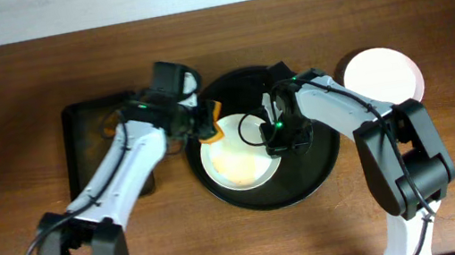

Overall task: Clean dirty plates on tray and stack at the side
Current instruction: 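Scrub the last plate with the sponge in the left gripper, then return the sponge to the small black tray and release it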

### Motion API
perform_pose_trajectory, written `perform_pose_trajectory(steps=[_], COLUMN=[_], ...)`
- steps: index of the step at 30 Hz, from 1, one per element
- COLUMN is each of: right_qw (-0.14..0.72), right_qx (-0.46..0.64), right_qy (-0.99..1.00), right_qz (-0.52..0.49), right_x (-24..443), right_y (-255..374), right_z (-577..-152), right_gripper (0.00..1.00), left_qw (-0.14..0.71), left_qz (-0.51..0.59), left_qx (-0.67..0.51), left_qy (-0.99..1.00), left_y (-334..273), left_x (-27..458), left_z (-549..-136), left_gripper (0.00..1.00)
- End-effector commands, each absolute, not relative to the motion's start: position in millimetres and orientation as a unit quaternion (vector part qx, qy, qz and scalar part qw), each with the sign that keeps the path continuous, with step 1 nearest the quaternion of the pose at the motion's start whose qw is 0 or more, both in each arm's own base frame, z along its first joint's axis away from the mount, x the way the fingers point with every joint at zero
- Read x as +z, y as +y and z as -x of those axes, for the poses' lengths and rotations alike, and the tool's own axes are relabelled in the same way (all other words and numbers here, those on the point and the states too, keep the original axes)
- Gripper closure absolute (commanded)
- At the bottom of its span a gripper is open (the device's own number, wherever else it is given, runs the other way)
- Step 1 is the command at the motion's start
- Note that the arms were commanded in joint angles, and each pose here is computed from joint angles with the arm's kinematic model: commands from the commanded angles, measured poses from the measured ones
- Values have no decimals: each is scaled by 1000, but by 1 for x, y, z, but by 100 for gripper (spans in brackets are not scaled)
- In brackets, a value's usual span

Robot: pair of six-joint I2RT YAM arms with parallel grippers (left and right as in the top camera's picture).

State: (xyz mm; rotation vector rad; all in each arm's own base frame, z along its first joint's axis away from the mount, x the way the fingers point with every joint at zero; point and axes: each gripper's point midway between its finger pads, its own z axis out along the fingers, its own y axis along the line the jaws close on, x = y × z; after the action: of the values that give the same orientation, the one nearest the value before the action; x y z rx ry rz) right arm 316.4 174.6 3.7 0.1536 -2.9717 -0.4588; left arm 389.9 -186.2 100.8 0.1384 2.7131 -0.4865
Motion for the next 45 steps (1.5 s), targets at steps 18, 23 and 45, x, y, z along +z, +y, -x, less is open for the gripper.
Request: perform_pose_trajectory(steps=[18, 23, 45], right_qw=[101, 101, 33], right_qx=[-87, -86, -40], right_qy=[-991, -990, -998], right_qz=[-36, -36, -37], right_x=[-22, -22, 56], right_y=[145, 145, 128], right_z=[-303, -303, -335], right_gripper=[96, 96, 72], left_qw=[238, 241, 142], left_qz=[-92, -91, 48], left_qx=[143, 142, -183], left_qy=[956, 956, 972], left_y=[-149, -154, 25], left_x=[38, 63, 90], left_z=[-414, -423, -407], left_gripper=[100, 100, 100])
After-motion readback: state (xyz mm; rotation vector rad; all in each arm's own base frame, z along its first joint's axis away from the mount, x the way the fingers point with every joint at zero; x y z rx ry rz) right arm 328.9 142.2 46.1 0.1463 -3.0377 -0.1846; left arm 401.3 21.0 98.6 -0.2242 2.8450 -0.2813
